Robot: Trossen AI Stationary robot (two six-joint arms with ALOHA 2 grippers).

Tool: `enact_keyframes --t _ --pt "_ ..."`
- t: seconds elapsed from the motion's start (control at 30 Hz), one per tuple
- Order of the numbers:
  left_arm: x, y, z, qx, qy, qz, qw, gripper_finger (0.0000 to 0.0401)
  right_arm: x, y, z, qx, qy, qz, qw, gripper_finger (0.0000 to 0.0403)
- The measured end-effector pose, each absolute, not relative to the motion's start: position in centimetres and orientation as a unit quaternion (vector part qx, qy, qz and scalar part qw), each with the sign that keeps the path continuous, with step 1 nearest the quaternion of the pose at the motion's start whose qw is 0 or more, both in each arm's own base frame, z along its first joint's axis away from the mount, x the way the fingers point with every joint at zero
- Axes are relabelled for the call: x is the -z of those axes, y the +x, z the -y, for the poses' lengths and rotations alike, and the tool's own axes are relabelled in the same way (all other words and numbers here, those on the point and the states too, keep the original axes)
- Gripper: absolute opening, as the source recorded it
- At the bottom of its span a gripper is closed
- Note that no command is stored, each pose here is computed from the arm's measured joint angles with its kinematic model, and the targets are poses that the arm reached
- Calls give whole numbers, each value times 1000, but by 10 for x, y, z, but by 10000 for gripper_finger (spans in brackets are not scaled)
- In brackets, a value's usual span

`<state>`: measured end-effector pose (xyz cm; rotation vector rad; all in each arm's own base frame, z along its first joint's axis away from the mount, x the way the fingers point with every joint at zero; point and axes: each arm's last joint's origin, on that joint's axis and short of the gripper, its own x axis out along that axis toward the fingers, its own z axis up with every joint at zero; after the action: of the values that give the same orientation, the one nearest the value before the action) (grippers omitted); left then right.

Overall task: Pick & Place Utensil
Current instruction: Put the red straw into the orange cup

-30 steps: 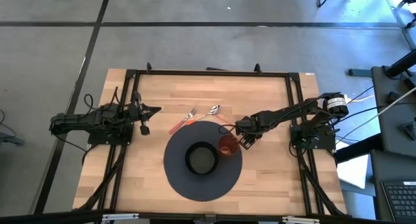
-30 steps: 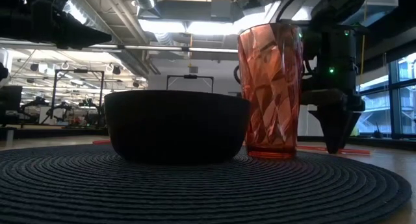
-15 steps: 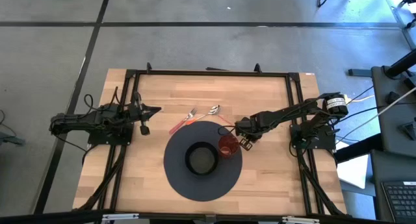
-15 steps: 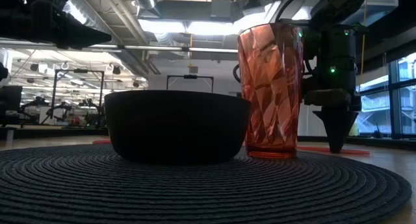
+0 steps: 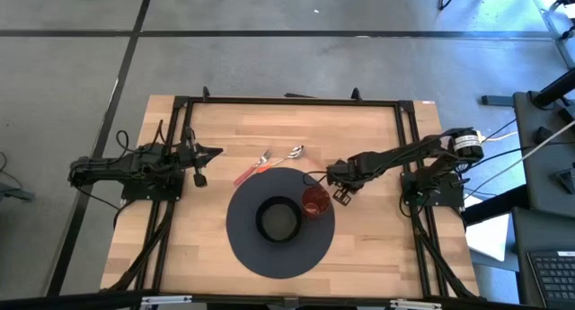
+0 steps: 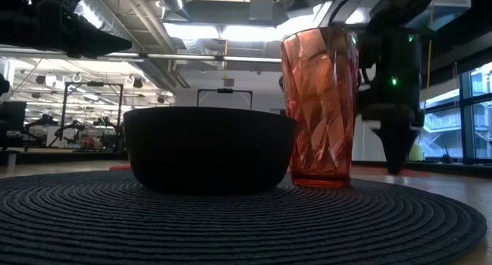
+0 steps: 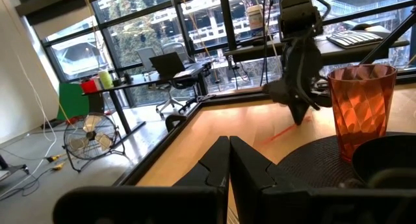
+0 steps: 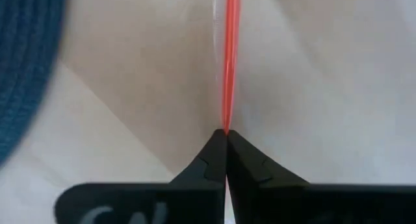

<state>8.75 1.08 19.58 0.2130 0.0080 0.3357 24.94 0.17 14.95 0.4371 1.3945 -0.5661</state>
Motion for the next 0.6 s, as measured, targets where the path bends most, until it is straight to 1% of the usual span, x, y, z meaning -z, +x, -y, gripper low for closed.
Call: enact_keyframes --t 0.2,0.6 --pt "-196 87 -11 -167 106 -4 980 4 -170 240 0 278 183 -599 728 2" --pt "-196 88 -11 -167 106 -4 980 4 -211 221 3 291 172 -526 780 2"
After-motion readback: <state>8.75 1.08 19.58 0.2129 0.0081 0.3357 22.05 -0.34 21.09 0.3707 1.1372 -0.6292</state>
